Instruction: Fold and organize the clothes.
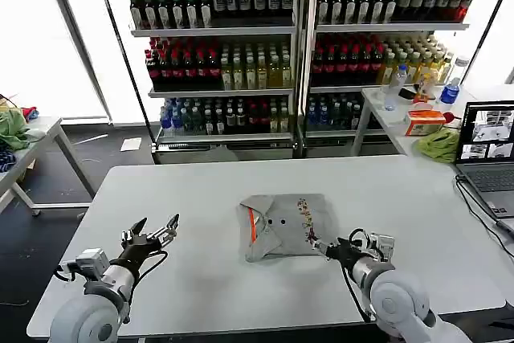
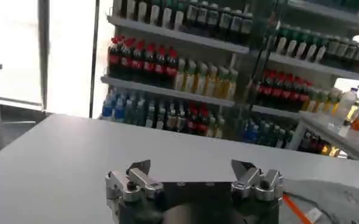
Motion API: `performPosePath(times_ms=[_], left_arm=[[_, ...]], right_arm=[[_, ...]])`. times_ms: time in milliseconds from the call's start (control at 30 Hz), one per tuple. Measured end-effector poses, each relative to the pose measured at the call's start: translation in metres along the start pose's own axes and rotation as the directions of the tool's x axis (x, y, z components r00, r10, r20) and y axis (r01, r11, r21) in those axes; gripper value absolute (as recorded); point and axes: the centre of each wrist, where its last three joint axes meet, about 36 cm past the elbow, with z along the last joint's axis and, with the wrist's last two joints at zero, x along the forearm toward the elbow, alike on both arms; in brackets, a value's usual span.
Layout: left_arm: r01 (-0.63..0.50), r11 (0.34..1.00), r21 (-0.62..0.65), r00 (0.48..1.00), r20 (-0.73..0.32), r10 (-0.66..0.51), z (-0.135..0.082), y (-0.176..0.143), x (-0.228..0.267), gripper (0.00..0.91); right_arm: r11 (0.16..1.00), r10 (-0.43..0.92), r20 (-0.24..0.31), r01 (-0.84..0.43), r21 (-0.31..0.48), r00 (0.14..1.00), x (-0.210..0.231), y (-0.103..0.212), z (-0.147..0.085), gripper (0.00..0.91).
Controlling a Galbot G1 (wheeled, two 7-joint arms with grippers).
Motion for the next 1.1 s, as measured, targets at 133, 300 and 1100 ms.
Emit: performPosePath(times_ms=[133,300,1100], left_arm=[[0.002,1.000,0.000,1.000,-0.001,-0.002,0.000,0.000,0.000,0.907],[0.002,1.000,-0.001,1.000,-0.001,-0.002,-0.001,-0.001,0.003,0.907],[0.016,1.000,0.007,1.000,-0.015,-0.016,0.003,0.002,0.008,0.907]], right_arm=[[0.999,-0.020,0.047,0.019,0.029,0.999,-0.001,0.007,-0.008,0.907],[0.993,-0.055,0.124,0.042,0.107,0.991,-0.012,0.020,-0.021,0.907],[0.944,-0.100,0.126,0.054,0.326,0.987,-0.118,0.077,-0.057,0.907]])
